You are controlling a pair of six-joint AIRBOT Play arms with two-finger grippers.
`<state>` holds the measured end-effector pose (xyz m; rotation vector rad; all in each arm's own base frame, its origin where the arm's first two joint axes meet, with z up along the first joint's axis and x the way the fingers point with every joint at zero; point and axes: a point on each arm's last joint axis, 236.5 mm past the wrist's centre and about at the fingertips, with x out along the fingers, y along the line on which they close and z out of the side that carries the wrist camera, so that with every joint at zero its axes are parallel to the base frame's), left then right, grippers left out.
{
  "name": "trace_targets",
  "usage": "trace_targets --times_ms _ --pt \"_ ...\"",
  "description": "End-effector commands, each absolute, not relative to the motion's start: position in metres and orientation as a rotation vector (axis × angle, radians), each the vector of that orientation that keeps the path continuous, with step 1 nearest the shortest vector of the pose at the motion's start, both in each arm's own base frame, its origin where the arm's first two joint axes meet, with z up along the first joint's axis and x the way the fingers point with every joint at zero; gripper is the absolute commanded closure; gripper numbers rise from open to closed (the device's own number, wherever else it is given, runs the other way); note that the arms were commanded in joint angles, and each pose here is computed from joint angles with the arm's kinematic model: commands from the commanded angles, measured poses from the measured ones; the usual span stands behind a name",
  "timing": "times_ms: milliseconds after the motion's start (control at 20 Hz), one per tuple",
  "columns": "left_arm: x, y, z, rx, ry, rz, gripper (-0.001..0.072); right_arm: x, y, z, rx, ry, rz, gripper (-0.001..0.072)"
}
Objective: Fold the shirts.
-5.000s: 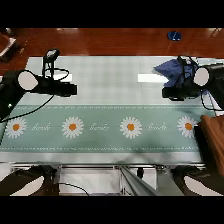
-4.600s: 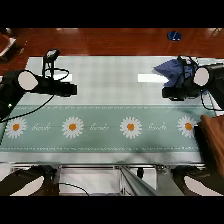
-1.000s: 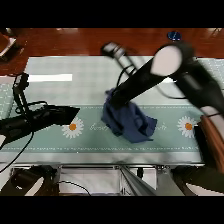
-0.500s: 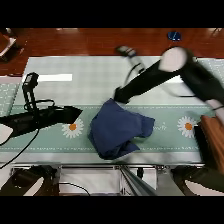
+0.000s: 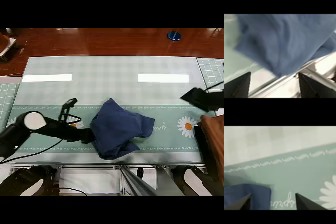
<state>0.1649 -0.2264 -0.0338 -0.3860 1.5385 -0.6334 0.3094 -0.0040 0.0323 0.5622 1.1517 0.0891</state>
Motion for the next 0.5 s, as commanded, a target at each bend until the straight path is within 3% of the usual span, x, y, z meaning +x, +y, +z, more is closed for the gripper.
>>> trace_targets --times_ms 0,200,250,300,350,450 --pt "0.155 -0.264 -0.063 -0.447 1.613 -0.690 0.0006 0.284 0.011 -0.011 0.656 1.217 0.095 0.0097" --pt "0.146 -0.304 -0.074 -0.549 1.656 -0.830 0.0012 0.284 0.034 -0.028 0.614 1.273 0.148 0.0097" --pt "0.148 -0.311 -0.072 -0.568 1.648 -0.865 0.0194 0.287 0.038 -0.032 0.613 1.281 0.152 0.0097" --pt "0.151 -0.314 -0.069 -0.558 1.634 -0.894 0.0585 0.291 0.043 -0.037 0.622 1.284 0.160 0.0097" --pt "0.155 -0.315 -0.066 -0.545 1.612 -0.917 0.0684 0.296 0.050 -0.040 0.638 1.286 0.173 0.0097" --pt "0.168 -0.315 -0.058 -0.555 1.578 -0.920 0.0684 0.303 0.065 -0.049 0.640 1.312 0.206 0.0097"
